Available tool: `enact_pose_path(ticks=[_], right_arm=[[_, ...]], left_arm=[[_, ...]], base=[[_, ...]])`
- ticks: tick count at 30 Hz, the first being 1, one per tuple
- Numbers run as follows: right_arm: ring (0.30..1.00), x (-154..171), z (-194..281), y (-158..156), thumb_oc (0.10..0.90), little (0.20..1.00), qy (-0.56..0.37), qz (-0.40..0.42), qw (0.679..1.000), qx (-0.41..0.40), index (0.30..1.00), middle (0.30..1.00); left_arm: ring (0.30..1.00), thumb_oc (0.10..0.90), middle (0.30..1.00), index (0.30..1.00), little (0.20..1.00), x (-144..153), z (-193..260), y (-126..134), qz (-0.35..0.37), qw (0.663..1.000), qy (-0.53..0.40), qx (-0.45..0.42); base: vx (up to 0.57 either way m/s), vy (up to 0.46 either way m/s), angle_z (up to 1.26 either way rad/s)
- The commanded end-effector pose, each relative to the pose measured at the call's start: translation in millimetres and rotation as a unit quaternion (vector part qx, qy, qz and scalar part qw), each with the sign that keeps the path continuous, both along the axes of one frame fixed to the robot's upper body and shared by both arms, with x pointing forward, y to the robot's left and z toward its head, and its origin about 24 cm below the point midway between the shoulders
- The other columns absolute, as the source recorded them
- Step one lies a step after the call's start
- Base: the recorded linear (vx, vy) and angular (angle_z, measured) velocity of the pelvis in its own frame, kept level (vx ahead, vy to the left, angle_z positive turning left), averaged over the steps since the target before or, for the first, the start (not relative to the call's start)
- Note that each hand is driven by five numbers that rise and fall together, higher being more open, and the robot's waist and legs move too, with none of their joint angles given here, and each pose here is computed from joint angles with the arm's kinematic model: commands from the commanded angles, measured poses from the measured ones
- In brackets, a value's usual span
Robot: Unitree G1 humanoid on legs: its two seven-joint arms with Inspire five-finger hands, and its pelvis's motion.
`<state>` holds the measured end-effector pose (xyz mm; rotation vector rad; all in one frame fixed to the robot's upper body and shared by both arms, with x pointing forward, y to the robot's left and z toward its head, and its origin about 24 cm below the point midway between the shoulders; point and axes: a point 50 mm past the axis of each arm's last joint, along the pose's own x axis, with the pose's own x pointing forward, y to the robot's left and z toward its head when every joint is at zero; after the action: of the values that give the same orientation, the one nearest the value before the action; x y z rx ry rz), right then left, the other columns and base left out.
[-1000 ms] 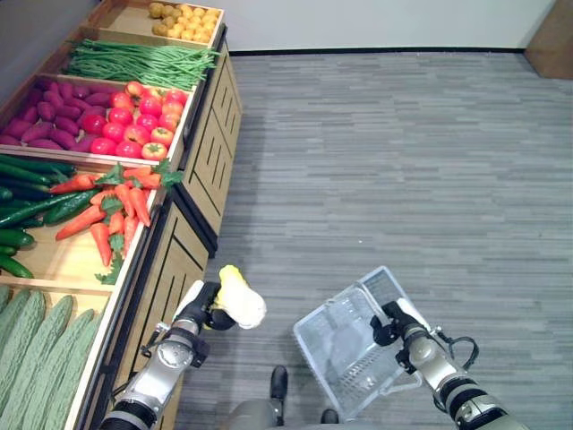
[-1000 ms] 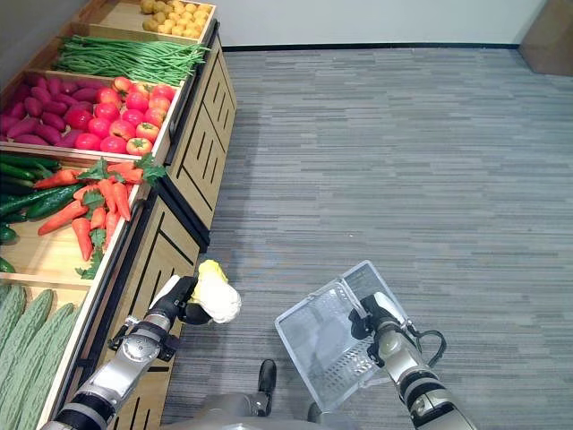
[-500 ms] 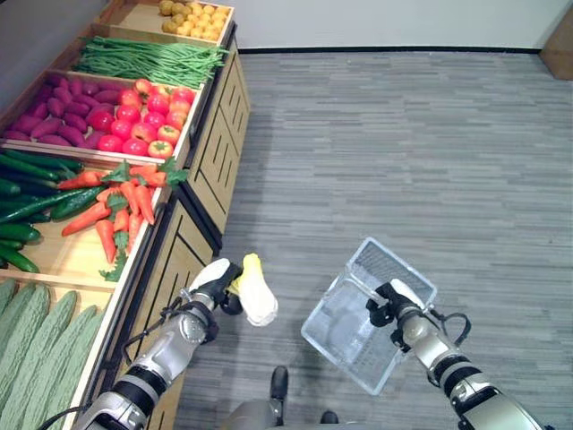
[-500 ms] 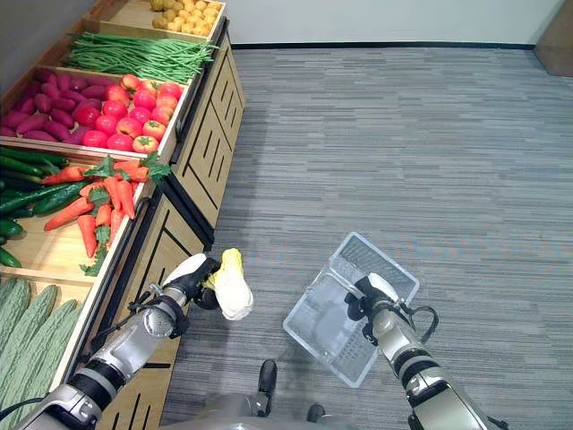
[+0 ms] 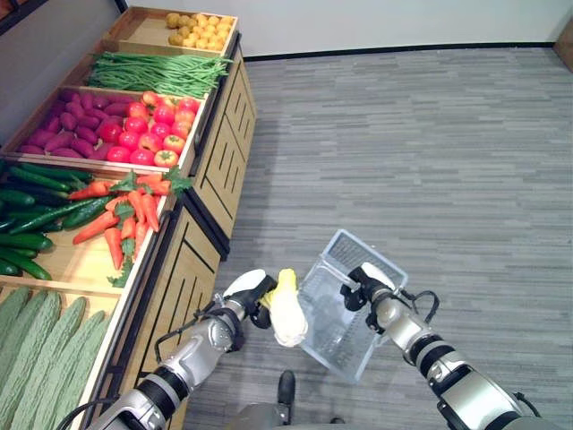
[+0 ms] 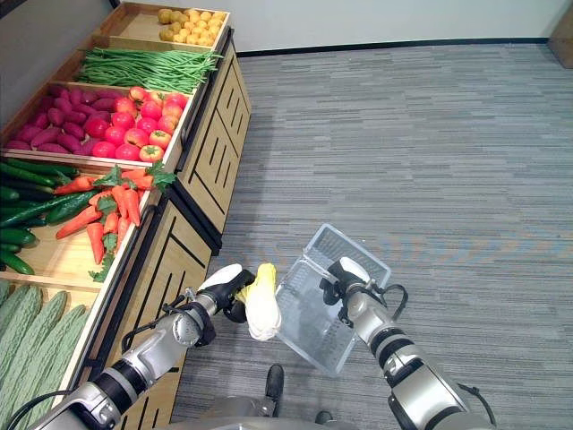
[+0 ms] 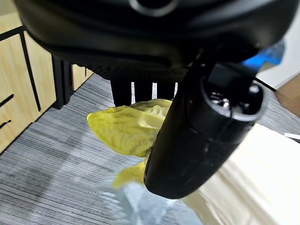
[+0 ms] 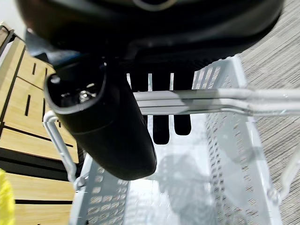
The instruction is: Get the vegetables into the basket
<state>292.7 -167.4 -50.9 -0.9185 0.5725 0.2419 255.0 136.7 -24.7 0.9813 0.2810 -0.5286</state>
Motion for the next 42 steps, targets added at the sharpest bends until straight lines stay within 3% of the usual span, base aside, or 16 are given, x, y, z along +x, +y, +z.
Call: enact_pose_path(ticks=[1,8,15,24,29,31,32,42], right_arm=[[0.3,58,76,31,0.4,0.3,-0.158,0.048,0.986,0.028,0.3,0.3],[0.3,52,77,72,0.4,0.3,-0.157,0.096,0.98,0.081,0.3,0.3],[0.3,43,112,102,0.4,0.3,-0.225,0.159,0.949,0.151,0.3,0.3],[0.3,26,145,113,0.4,0.3,-0.289,0.202,0.911,0.213,0.3,0.3],[0.3,21,145,112,0.4,0.3,-0.289,0.207,0.91,0.214,0.3,0.3],[0.3,20,142,111,0.4,0.3,-0.286,0.209,0.912,0.207,0.3,0.3],[0.3,20,141,111,0.4,0.3,-0.283,0.21,0.913,0.205,0.3,0.3],[0.3,15,120,103,0.4,0.3,-0.244,0.199,0.93,0.19,0.3,0.3]], left_arm=[[0.3,0.4,0.3,0.3,0.3,42,46,-15,-0.026,0.994,-0.107,-0.006],[0.3,0.4,0.3,0.3,0.3,40,27,-32,-0.046,0.996,-0.072,0.017],[0.3,0.4,0.3,0.3,0.3,41,6,-29,-0.015,0.997,-0.047,0.053],[0.3,0.4,0.3,0.3,0.3,35,-18,-18,0.032,0.996,-0.005,0.079],[0.3,0.4,0.3,0.3,0.3,36,-18,-14,0.041,0.996,-0.007,0.084],[0.876,0.812,0.876,0.876,0.876,37,-16,-14,0.038,0.996,-0.012,0.086],[1.0,0.9,1.0,1.0,1.0,37,-14,-14,0.036,0.996,-0.014,0.086],[1.0,0.9,1.0,1.0,1.0,39,-1,-11,0.03,0.996,-0.039,0.069]], base=[[0.0,0.0,0.0],[0.0,0.0,0.0],[0.01,0.003,-0.04],[0.02,0.005,-0.08],[0.01,-0.004,-0.03],[0.0,0.0,0.0],[0.0,0.0,0.0],[0.0,0.0,0.0]])
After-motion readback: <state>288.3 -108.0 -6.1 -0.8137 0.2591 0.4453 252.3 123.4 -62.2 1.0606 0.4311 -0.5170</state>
